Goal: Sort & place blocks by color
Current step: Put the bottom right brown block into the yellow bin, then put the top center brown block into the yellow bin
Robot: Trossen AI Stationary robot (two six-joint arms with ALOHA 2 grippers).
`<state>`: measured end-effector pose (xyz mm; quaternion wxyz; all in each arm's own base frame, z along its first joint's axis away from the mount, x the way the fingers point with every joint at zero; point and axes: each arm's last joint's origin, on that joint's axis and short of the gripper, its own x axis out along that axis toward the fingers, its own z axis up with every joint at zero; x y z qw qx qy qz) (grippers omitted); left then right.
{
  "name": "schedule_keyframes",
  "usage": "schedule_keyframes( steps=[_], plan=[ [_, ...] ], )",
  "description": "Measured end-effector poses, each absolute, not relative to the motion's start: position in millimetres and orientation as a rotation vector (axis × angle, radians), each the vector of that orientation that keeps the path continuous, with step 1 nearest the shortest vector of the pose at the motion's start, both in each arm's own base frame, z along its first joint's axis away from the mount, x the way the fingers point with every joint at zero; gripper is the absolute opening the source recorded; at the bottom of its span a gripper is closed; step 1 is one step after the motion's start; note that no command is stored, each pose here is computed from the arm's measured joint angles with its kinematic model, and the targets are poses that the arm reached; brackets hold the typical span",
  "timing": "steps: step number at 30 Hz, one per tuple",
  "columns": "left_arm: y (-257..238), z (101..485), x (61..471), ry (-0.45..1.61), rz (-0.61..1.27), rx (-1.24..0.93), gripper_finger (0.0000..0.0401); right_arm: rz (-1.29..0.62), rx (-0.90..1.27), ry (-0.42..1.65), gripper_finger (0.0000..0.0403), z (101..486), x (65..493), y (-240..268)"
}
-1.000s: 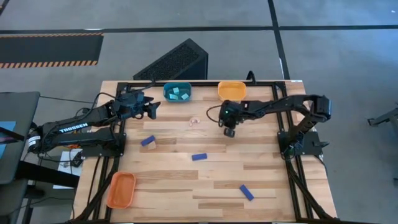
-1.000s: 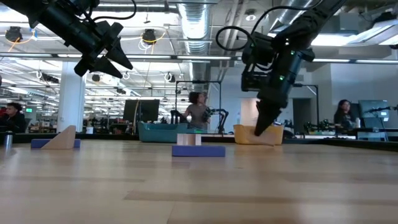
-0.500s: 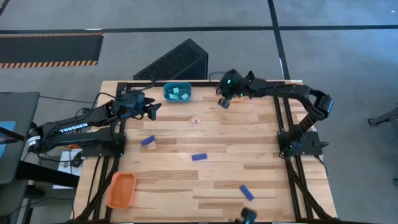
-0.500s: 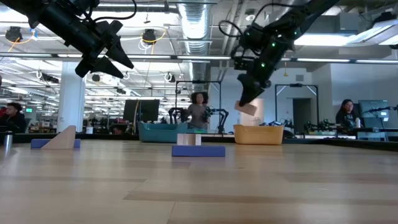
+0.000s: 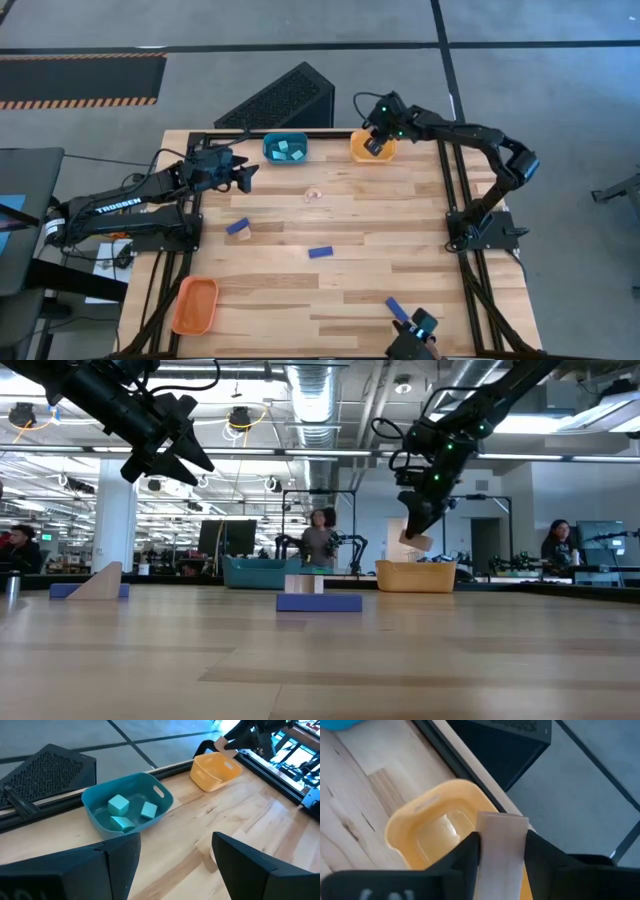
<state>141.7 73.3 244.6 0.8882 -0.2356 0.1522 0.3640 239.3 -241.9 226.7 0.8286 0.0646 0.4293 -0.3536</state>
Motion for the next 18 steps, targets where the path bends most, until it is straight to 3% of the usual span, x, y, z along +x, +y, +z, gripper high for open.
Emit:
schedule_keyframes(
  steps=[6,11,14,18],
  plan=[
    [73,245,142,0.316,0.757,-0.489,0.0234,-0.77,0.188,0.885,0.022,227,242,-239],
    [73,245,142,0.317,0.757,-0.486,0.0234,-0.748,0.204,0.77,0.0232,243,251,-228],
    [73,245,142,0.317,0.754,-0.487,0.0234,-0.722,0.223,0.573,0.0229,270,257,-218],
    [73,253,143,0.303,0.729,-0.468,0.0234,-0.594,0.247,0.163,0.0226,329,251,-205]
  ],
)
